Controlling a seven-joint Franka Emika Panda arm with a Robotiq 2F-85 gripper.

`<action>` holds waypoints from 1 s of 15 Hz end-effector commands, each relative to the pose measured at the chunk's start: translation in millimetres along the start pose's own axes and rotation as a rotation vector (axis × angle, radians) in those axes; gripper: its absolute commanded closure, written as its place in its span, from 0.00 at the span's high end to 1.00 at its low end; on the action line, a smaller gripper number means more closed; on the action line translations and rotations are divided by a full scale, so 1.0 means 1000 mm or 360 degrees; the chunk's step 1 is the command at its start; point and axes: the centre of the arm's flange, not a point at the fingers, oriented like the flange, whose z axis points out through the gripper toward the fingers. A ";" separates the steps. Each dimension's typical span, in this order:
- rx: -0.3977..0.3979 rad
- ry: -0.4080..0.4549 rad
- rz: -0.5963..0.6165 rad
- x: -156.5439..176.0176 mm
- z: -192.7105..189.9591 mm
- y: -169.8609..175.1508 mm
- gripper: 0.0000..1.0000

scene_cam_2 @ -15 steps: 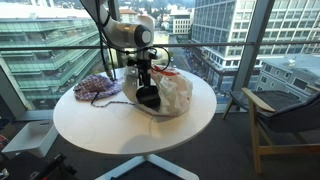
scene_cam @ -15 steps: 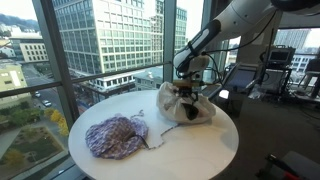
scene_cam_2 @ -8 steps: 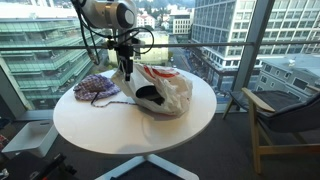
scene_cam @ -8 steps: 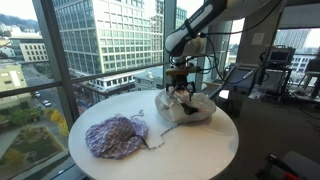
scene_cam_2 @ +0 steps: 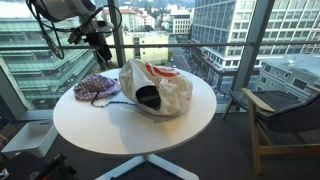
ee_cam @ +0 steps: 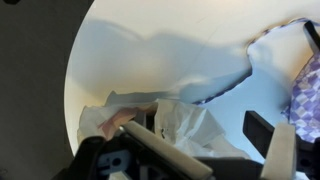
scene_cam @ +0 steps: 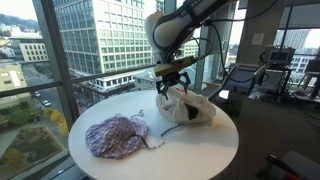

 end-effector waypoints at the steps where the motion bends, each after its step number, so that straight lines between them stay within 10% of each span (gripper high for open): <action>1: 0.0150 -0.0017 -0.0176 -0.031 -0.003 -0.024 1.00; 15: 0.0619 -0.0011 0.0034 -0.036 0.063 -0.186 1.00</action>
